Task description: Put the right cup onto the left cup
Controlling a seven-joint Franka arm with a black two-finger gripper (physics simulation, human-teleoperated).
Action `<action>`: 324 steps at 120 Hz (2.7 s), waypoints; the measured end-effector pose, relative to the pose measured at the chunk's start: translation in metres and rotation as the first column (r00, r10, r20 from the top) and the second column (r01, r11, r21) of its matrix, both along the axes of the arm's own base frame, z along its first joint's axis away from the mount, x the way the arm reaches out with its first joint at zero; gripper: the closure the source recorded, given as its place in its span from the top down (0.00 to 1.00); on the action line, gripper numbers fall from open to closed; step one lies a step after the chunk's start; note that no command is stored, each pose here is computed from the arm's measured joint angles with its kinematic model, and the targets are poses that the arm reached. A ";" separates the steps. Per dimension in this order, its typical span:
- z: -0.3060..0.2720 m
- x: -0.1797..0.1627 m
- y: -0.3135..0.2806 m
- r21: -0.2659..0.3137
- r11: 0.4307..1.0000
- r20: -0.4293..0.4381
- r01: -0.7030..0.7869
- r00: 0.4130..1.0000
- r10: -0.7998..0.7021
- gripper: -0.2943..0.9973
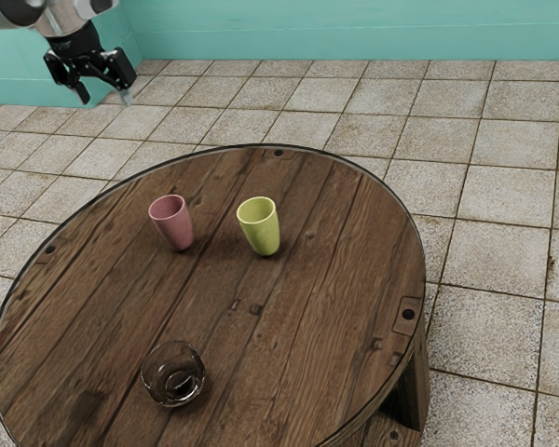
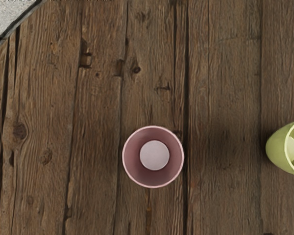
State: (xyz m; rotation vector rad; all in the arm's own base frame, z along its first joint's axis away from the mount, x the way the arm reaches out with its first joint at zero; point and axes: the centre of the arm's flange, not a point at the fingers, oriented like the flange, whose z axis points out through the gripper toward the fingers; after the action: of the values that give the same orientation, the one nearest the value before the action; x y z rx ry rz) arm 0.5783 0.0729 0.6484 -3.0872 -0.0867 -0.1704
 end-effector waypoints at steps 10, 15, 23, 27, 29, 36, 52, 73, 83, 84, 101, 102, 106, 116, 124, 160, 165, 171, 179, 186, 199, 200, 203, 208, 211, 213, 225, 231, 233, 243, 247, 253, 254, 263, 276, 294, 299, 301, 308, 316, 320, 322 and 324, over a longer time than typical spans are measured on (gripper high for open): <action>-0.016 0.007 -0.013 0.002 0.999 -0.023 0.033 0.999 -0.033 0.76; -0.048 0.024 -0.024 0.010 0.999 -0.060 0.045 0.997 -0.044 0.76; -0.104 0.055 -0.085 0.004 0.992 -0.112 0.125 0.986 -0.124 0.76; -0.128 0.064 -0.120 -0.012 0.986 -0.126 0.164 0.978 -0.165 0.76; -0.137 0.067 -0.135 -0.020 0.984 -0.129 0.179 0.975 -0.180 0.76; -0.161 0.072 -0.174 -0.044 0.977 -0.132 0.210 0.968 -0.214 0.76; -0.203 0.068 -0.215 -0.071 0.981 -0.142 0.181 0.971 -0.190 0.76; -0.262 0.060 -0.225 -0.071 0.994 -0.165 0.081 0.982 -0.092 0.76; -0.272 0.066 -0.226 -0.057 0.997 -0.137 0.048 0.989 -0.055 0.75; -0.273 0.066 -0.226 -0.056 0.997 -0.133 0.045 0.990 -0.052 0.75; -0.278 0.073 -0.226 -0.044 0.999 -0.090 -0.001 0.996 -0.003 0.67; -0.278 0.073 -0.226 -0.044 0.999 -0.089 -0.004 0.996 0.000 0.65; -0.280 0.073 -0.226 -0.045 0.999 -0.085 -0.016 0.996 0.013 0.58; -0.286 0.072 -0.221 -0.045 0.998 -0.087 -0.052 0.995 0.047 0.43; -0.290 0.071 -0.218 -0.045 0.996 -0.090 -0.076 0.993 0.072 0.34; -0.298 0.069 -0.211 -0.043 0.987 -0.094 -0.154 0.984 0.149 0.20; -0.297 0.070 -0.211 -0.043 0.986 -0.093 -0.161 0.983 0.156 0.19; -0.297 0.070 -0.211 -0.043 0.985 -0.092 -0.168 0.982 0.164 0.18; -0.288 0.070 -0.210 -0.045 0.983 -0.087 -0.178 0.981 0.174 0.18; -0.274 0.068 -0.204 -0.041 0.981 -0.085 -0.188 0.979 0.185 0.18; -0.230 0.062 -0.180 -0.012 0.979 -0.063 -0.203 0.977 0.201 0.18; -0.226 0.061 -0.177 -0.010 0.979 -0.061 -0.205 0.977 0.204 0.18; -0.213 0.059 -0.167 -0.002 0.977 -0.053 -0.215 0.975 0.214 0.18; -0.193 0.055 -0.146 0.013 0.972 -0.039 -0.237 0.971 0.237 0.18; -0.185 0.054 -0.133 0.023 0.967 -0.034 -0.255 0.966 0.255 0.18; -0.180 0.053 -0.122 0.029 0.963 -0.031 -0.269 0.962 0.270 0.17; -0.161 0.052 -0.057 0.063 0.929 -0.015 -0.365 0.930 0.367 0.17; -0.159 0.052 -0.046 0.074 0.921 -0.015 -0.384 0.923 0.386 0.17; -0.159 0.052 -0.044 0.078 0.919 -0.016 -0.386 0.921 0.389 0.17; -0.158 0.051 -0.043 0.089 0.915 -0.021 -0.393 0.918 0.396 0.17; -0.159 0.051 -0.043 0.093 0.914 -0.023 -0.395 0.917 0.399 0.17; -0.161 0.051 -0.042 0.097 0.912 -0.029 -0.399 0.914 0.404 0.17; -0.162 0.051 -0.042 0.098 0.911 -0.030 -0.400 0.914 0.405 0.17; -0.172 0.053 -0.042 0.107 0.908 -0.045 -0.406 0.910 0.412 0.17; -0.190 0.057 -0.043 0.100 0.902 -0.067 -0.420 0.902 0.427 0.17; -0.200 0.059 -0.038 0.081 0.892 -0.075 -0.444 0.890 0.450 0.17; -0.200 0.060 -0.038 0.078 0.891 -0.073 -0.446 0.889 0.452 0.17; -0.201 0.060 -0.039 0.077 0.891 -0.073 -0.447 0.889 0.452 0.17; -0.203 0.061 -0.040 0.075 0.891 -0.072 -0.448 0.888 0.453 0.16; -0.207 0.062 -0.040 0.072 0.889 -0.073 -0.451 0.887 0.456 0.21; -0.207 0.062 -0.041 0.068 0.889 -0.072 -0.453 0.886 0.457 0.27; -0.207 0.063 -0.041 0.066 0.889 -0.071 -0.454 0.886 0.458 0.30; -0.207 0.063 -0.041 0.065 0.888 -0.071 -0.455 0.886 0.459 0.33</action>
State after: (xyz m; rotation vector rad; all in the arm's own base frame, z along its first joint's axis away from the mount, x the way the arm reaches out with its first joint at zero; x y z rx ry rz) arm 0.6410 0.0322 0.4411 -2.9161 -0.7855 -0.0194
